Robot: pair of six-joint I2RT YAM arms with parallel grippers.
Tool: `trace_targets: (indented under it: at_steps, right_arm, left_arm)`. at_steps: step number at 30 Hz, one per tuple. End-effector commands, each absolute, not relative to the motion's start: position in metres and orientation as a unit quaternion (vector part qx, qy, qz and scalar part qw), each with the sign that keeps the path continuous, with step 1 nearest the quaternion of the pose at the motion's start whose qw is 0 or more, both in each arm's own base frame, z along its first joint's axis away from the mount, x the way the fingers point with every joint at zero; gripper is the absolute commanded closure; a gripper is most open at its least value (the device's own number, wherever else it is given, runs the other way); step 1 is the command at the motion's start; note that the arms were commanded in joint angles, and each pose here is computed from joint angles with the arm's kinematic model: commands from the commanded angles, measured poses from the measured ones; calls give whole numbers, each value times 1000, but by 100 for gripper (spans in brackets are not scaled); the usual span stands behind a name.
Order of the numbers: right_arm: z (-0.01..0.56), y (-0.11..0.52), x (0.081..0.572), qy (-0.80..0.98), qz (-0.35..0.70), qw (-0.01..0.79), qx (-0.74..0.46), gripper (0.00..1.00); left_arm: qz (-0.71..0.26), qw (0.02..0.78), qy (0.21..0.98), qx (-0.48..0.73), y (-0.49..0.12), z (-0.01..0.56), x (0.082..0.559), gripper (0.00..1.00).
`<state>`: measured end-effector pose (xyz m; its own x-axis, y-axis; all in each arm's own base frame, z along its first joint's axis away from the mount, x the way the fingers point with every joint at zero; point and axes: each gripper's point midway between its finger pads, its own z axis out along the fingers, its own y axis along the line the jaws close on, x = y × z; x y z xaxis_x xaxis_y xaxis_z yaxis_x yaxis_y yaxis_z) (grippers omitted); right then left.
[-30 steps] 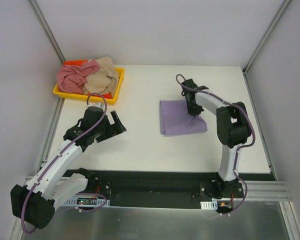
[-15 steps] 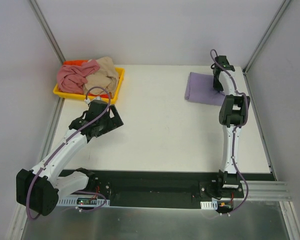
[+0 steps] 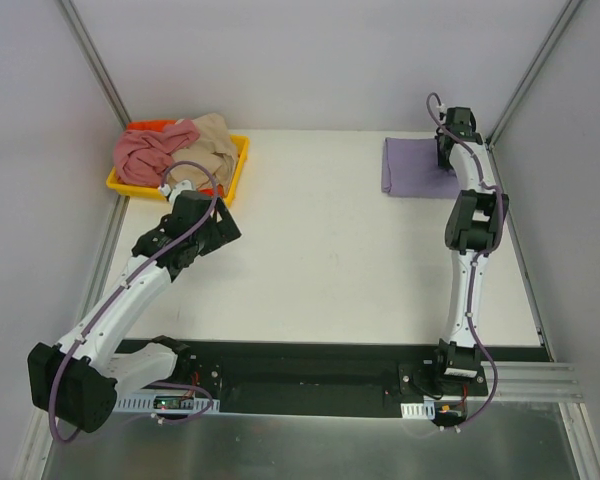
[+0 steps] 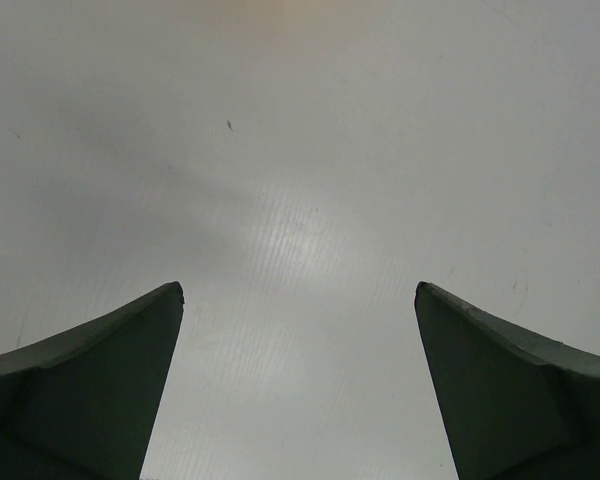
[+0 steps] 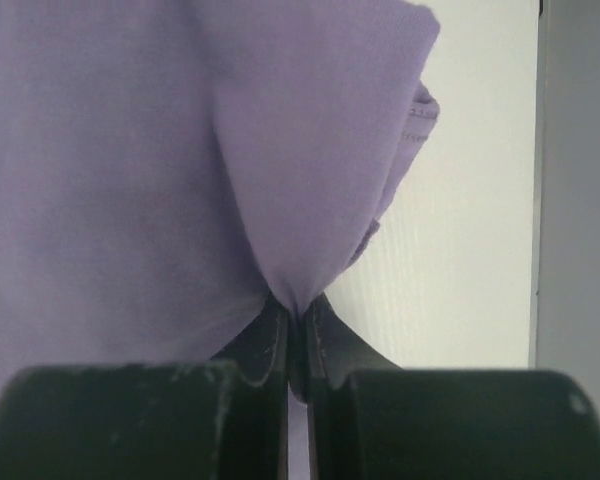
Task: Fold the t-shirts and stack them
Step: Put the neatly folded tshirt into the corner of the board with the right arm
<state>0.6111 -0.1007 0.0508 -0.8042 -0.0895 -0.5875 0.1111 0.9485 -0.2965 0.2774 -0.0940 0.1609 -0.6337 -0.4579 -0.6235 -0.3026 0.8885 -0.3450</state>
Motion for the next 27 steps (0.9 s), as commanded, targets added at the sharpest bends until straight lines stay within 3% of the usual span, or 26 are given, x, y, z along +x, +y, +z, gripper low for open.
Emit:
trace_targets:
  at_steps: [1,4,7,9,11,12,16,20,27]
  right_arm:
    - [79,-107,641,912,-165,375,-29,96]
    - [84,-116,644,906,-168,388,-12,91]
    - [96,-116,646,901,-162,402,-6,57]
    - [117,-112,649,893,-154,422,-3,42]
    - [162,-102,649,877,-132,461,27,21]
    - [179,-94,645,874,-112,472,32,5]
    - [247,-63,606,858,-78,504,63,4]
    - [277,-31,524,857,-46,506,90,4]
    - [203,22,368,857,68,489,146,4]
  left_arm:
    - [-93,415,880,-211,-85,188,288,1]
    - [-90,424,876,-210,-83,194,289,1]
    - [-87,434,872,-208,-80,200,289,1]
    - [-91,436,871,-208,-81,203,289,1]
    - [-93,429,873,-212,-82,198,289,1]
    - [-100,422,877,-207,-86,196,287,1]
    - [-131,406,882,-199,-97,191,279,1]
    - [-126,400,886,-199,-93,180,270,1]
    - [-171,375,888,-203,-110,168,264,1]
